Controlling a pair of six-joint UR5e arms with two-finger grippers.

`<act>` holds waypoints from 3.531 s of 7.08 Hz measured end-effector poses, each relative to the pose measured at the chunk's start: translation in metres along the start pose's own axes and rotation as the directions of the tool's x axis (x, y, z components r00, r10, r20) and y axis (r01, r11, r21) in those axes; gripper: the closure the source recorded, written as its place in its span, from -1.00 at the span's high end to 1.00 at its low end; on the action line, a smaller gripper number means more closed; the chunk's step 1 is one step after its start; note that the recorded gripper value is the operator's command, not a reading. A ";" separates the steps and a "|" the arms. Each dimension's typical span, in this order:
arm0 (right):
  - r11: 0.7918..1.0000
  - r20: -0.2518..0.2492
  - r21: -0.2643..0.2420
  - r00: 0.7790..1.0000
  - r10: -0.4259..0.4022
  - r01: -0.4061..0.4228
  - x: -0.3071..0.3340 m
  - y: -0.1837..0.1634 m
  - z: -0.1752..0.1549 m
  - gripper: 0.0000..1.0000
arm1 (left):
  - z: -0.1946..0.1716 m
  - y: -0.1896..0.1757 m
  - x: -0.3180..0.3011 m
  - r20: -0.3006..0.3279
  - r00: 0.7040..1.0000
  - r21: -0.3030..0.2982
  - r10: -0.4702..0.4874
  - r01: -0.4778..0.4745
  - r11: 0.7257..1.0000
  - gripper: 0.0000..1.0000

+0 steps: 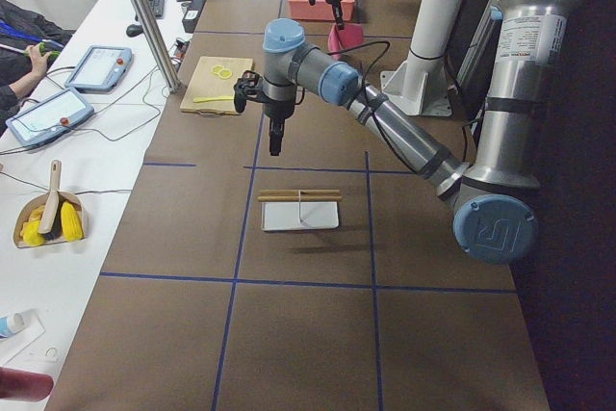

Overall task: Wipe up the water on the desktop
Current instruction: 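Lower the pink cloth with the right gripper onto the table surface, then wipe the cloth across the table toward the pink bin with the right gripper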

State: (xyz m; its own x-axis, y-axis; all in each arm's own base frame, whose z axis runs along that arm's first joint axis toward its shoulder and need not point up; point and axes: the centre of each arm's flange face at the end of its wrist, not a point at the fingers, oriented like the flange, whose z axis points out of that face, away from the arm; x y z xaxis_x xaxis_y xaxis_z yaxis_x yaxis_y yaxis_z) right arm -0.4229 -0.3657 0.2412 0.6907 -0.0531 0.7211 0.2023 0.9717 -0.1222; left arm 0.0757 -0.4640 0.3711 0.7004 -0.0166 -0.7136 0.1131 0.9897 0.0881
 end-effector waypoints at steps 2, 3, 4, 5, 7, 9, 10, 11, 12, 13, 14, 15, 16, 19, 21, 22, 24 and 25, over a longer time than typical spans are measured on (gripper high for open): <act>0.997 0.022 0.046 0.998 0.059 -0.060 0.020 -0.055 0.018 -1.00 | 0.004 0.004 -0.007 0.008 1.000 -0.010 0.011 -0.011 1.000 1.00; 0.993 0.016 0.063 0.995 0.101 -0.102 0.037 -0.078 0.019 -1.00 | 0.005 0.005 -0.008 0.009 1.000 -0.012 0.012 -0.012 1.000 1.00; 0.986 0.004 0.079 0.989 0.148 -0.147 0.057 -0.101 0.017 -1.00 | 0.005 0.005 -0.008 0.008 1.000 -0.013 0.012 -0.012 1.000 1.00; 0.978 -0.003 0.093 0.983 0.186 -0.184 0.075 -0.118 0.012 -1.00 | 0.007 0.006 -0.010 0.010 1.000 -0.018 0.008 -0.008 1.000 1.00; 0.963 -0.022 0.113 0.968 0.250 -0.246 0.107 -0.147 0.008 -1.00 | 0.028 0.014 -0.037 0.038 0.999 -0.070 0.029 -0.026 0.997 1.00; 0.952 -0.027 0.132 0.959 0.283 -0.278 0.135 -0.169 0.015 -1.00 | 0.057 0.011 -0.089 0.064 0.991 -0.135 0.115 -0.106 0.985 1.00; 0.950 -0.033 0.125 0.956 0.292 -0.286 0.135 -0.171 0.026 -1.00 | 0.067 0.007 -0.110 0.069 0.988 -0.150 0.141 -0.130 0.980 1.00; 0.950 -0.034 0.109 0.954 0.299 -0.294 0.120 -0.165 0.040 -1.00 | 0.075 0.002 -0.127 0.071 0.986 -0.148 0.151 -0.139 0.979 1.00; 0.946 -0.017 0.093 0.950 0.312 -0.309 0.095 -0.154 0.052 -1.00 | 0.084 -0.004 -0.141 0.071 0.985 -0.137 0.154 -0.143 0.980 1.00; 0.943 0.021 0.079 0.946 0.322 -0.323 0.067 -0.139 0.062 -1.00 | 0.091 -0.011 -0.153 0.071 0.985 -0.125 0.156 -0.147 0.981 1.00; 0.940 0.061 0.058 0.941 0.332 -0.335 0.038 -0.117 0.071 -1.00 | 0.095 -0.014 -0.161 0.072 0.985 -0.117 0.159 -0.150 0.982 1.00; 0.937 0.089 0.029 0.935 0.344 -0.348 0.009 -0.090 0.078 -1.00 | 0.095 -0.016 -0.165 0.073 0.985 -0.112 0.159 -0.150 0.982 1.00; 0.934 0.107 0.003 0.929 0.355 -0.358 -0.013 -0.066 0.082 -1.00 | 0.096 -0.017 -0.167 0.074 0.985 -0.110 0.158 -0.150 0.983 1.00; 0.928 0.111 -0.029 0.922 0.371 -0.370 -0.034 -0.033 0.093 -1.00 | 0.091 -0.020 -0.169 0.075 0.985 -0.099 0.155 -0.147 0.984 1.00; 0.922 0.108 0.016 0.917 0.383 -0.387 -0.017 -0.052 0.087 -1.00 | 0.090 -0.020 -0.168 0.072 0.986 -0.097 0.153 -0.146 0.984 1.00; 0.917 0.106 0.041 0.915 0.390 -0.396 -0.003 -0.070 0.081 -1.00 | 0.090 -0.021 -0.168 0.071 0.986 -0.097 0.153 -0.146 0.985 1.00; 0.912 0.094 0.086 0.914 0.394 -0.402 0.038 -0.103 0.068 -1.00 | 0.090 -0.021 -0.167 0.071 0.986 -0.096 0.153 -0.146 0.985 1.00; 0.909 0.091 0.104 0.914 0.395 -0.403 0.060 -0.117 0.058 -1.00 | 0.090 -0.021 -0.167 0.071 0.986 -0.095 0.153 -0.146 0.985 1.00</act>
State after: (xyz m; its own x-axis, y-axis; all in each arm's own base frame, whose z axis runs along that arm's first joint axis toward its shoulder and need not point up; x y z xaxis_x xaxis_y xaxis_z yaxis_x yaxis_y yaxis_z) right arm -0.4454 -0.4690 0.3388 0.6485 0.3559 0.6729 -0.1668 0.9289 -0.3307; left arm 0.0193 -0.4951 0.5508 0.7575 0.1249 -0.6408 -0.0580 0.9905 0.1245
